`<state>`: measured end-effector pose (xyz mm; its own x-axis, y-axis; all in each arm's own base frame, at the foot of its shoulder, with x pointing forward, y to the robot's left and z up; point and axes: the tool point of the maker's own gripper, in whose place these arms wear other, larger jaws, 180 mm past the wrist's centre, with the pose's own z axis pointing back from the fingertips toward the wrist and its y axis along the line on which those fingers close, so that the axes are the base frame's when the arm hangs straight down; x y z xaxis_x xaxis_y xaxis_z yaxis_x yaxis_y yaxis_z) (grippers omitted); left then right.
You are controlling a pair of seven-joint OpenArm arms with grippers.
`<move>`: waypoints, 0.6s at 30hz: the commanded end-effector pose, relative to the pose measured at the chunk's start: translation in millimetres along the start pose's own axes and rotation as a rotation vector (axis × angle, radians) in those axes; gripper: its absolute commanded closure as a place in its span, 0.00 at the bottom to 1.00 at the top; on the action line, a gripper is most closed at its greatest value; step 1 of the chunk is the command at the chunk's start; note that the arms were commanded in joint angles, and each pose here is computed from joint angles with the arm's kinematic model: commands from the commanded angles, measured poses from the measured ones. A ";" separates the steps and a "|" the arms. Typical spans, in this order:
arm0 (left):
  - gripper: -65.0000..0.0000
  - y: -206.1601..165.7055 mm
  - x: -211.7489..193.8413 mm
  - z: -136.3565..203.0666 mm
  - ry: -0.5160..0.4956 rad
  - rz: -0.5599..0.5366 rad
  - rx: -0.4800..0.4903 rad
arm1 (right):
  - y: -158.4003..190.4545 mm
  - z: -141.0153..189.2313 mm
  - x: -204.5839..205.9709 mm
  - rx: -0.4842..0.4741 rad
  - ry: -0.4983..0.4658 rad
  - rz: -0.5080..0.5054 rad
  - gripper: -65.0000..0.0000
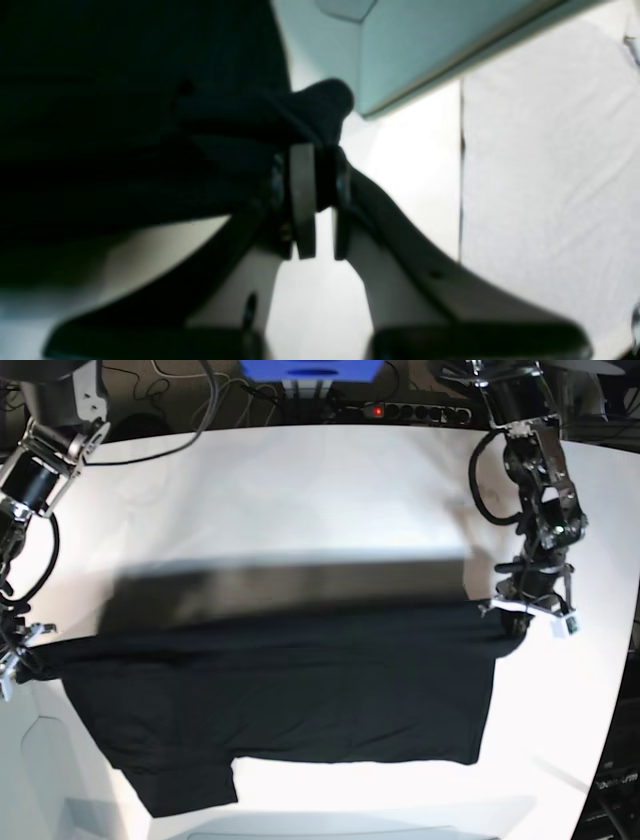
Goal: Fold the T-shirt properly
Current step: 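Drag the shirt back toward the robot with both grippers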
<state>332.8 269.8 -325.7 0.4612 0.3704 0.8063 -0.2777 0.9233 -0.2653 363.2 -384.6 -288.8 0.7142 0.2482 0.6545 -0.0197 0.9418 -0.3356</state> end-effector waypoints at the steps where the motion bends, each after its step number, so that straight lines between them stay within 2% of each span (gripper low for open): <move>1: 1.00 -1.2 15.9 3.9 -0.039 -0.014 -0.001 | -15.3 7.2 8.8 -0.037 -0.015 0.014 1.00; 4: 1.00 -2.2 10.3 5.7 -0.010 -0.017 -0.003 | -10.4 6.2 -16.4 -0.028 0.050 0.023 1.00; 10: 1.00 8.1 -11.9 11.3 0.036 -0.021 0.017 | -2.4 5.1 -39.0 -0.011 0.073 0.042 1.00; 14: 1.00 5.2 -7.3 17.0 0.020 -0.035 0.011 | -10.7 12.9 -22.5 -0.041 0.029 0.043 1.00; 18: 1.00 -1.3 -1.7 28.5 -0.006 -0.059 -0.003 | -24.7 29.4 -17.0 -0.097 -0.021 -0.006 1.00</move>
<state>304.1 256.6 -324.1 0.5071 0.3345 0.7943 -0.2438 0.9396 -0.2400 325.4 -401.0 -287.1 0.7249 0.2249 0.6511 0.0463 0.9272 -0.3717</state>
